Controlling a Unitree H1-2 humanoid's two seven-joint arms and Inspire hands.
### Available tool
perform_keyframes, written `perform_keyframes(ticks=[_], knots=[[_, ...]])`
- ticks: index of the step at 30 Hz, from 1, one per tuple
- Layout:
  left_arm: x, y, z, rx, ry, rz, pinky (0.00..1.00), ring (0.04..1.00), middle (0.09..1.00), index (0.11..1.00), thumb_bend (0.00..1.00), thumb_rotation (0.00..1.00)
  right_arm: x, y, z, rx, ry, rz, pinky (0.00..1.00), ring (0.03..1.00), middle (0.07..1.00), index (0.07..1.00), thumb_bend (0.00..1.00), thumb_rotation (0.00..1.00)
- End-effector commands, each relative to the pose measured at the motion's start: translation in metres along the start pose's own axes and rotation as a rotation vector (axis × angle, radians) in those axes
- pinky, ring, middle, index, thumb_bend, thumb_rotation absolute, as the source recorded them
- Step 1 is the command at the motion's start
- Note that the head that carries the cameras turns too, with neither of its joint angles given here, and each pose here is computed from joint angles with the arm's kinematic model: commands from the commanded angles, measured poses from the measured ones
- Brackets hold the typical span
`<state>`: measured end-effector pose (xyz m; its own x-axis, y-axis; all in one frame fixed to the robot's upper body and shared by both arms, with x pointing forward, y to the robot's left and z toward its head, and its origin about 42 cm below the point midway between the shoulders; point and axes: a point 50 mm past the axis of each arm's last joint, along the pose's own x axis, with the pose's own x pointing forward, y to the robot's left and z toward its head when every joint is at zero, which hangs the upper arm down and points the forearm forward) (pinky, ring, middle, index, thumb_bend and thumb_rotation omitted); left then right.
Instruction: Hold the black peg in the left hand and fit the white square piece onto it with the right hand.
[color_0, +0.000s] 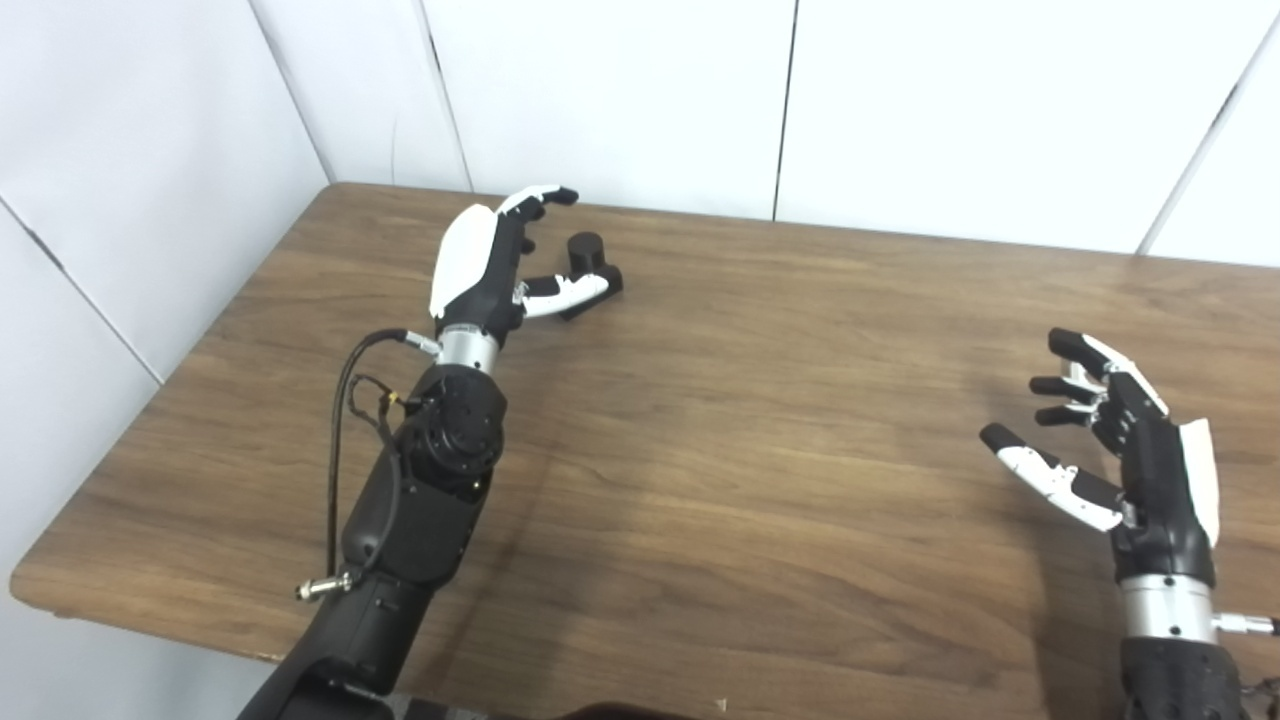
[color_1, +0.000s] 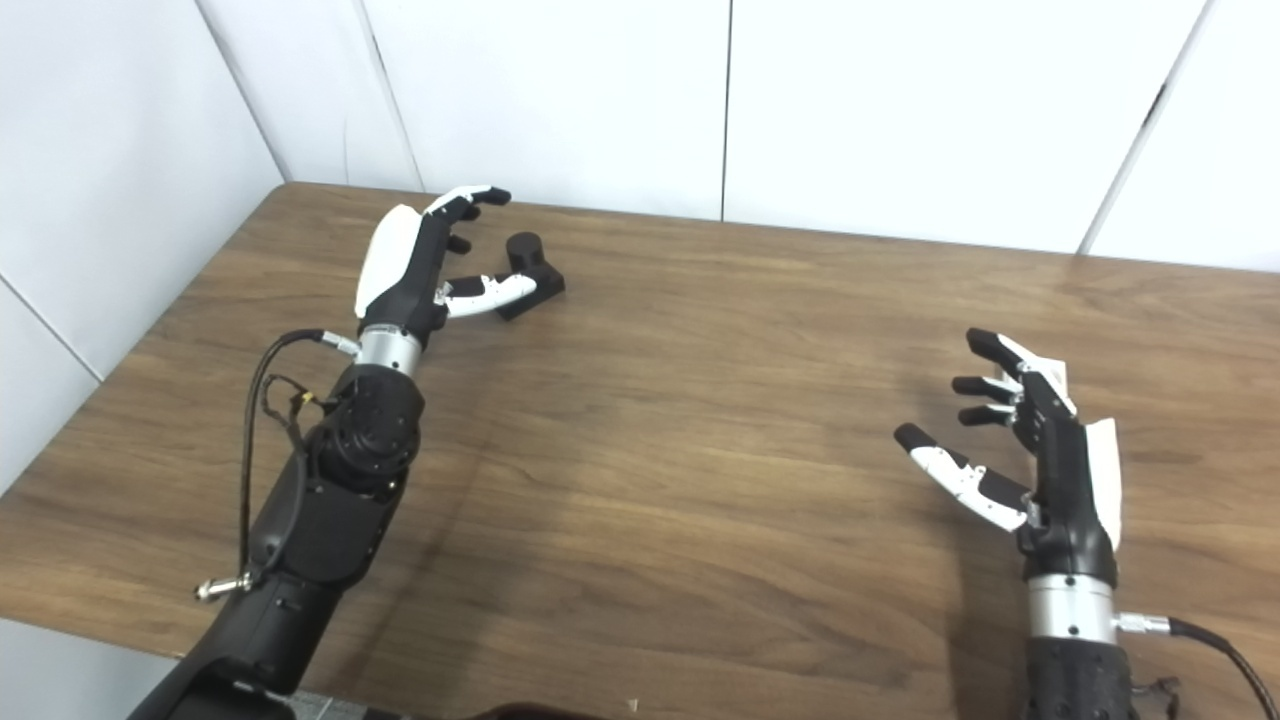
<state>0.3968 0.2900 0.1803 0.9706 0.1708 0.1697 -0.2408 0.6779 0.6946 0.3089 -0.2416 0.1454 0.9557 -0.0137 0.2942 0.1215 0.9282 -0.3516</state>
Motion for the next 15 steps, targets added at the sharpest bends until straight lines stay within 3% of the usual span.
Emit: perform_keyframes(ticks=[1, 6, 15], knots=[[0.022, 0.018, 0.019, 0.030, -0.063, 0.062, 0.68, 0.869, 0.888, 0.754, 0.80, 0.33, 0.002, -0.005, -0.001, -0.017, -0.022, -0.018, 0.57, 0.685, 0.826, 0.796, 0.68, 0.23], [0.029, 0.013, 0.017, 0.067, -0.057, 0.046, 0.70, 0.900, 0.902, 0.756, 0.83, 0.38, 0.001, -0.006, 0.000, -0.020, -0.030, -0.017, 0.56, 0.684, 0.834, 0.794, 0.68, 0.23], [0.040, 0.008, 0.013, 0.141, -0.043, 0.024, 0.98, 0.987, 0.950, 0.767, 0.87, 0.44, -0.002, -0.007, 0.000, -0.016, -0.034, -0.024, 0.55, 0.674, 0.825, 0.786, 0.67, 0.21]])
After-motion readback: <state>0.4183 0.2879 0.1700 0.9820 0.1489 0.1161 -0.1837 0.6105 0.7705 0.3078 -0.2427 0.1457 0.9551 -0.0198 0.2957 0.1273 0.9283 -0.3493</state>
